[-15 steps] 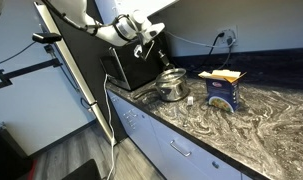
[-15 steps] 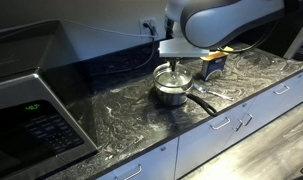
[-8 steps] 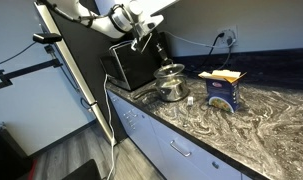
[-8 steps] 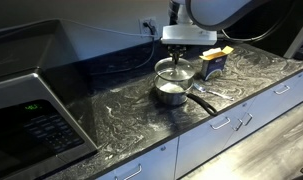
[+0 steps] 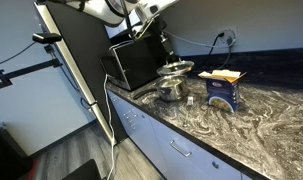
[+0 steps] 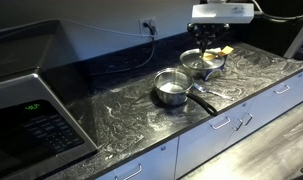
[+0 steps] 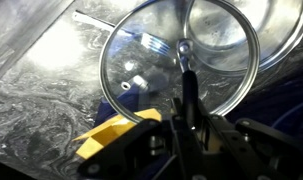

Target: Remove the lid from the pot

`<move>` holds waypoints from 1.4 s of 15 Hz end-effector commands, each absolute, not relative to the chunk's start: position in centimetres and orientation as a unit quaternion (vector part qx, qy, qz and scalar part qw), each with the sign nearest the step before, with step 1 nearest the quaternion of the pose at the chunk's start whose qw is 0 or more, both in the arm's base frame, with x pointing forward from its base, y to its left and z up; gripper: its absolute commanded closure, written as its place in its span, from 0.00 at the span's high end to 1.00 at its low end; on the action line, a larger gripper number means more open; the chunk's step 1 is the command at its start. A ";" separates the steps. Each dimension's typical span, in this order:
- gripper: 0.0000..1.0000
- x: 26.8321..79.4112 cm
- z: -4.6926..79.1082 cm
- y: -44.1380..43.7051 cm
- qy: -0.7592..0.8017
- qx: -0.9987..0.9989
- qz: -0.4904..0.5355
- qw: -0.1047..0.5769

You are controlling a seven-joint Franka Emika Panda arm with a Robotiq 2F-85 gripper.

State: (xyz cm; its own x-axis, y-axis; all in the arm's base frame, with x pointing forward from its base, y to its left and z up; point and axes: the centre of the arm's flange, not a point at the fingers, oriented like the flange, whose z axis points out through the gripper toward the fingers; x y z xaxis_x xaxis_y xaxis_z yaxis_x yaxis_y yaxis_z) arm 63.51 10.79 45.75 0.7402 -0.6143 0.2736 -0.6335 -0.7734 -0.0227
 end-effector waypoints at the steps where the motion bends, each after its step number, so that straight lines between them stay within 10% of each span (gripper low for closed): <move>1: 0.04 60.7 46.8 5.5 -0.396 0.909 0.125 0.035; 21: 0.04 57.0 43.8 -16.4 -0.670 0.722 0.166 0.044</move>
State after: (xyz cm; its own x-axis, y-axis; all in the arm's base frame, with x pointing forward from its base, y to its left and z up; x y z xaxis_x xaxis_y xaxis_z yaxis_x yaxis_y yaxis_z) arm 57.96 -15.47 43.39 0.1379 -0.9556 0.2606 -0.9752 -0.1770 -0.1331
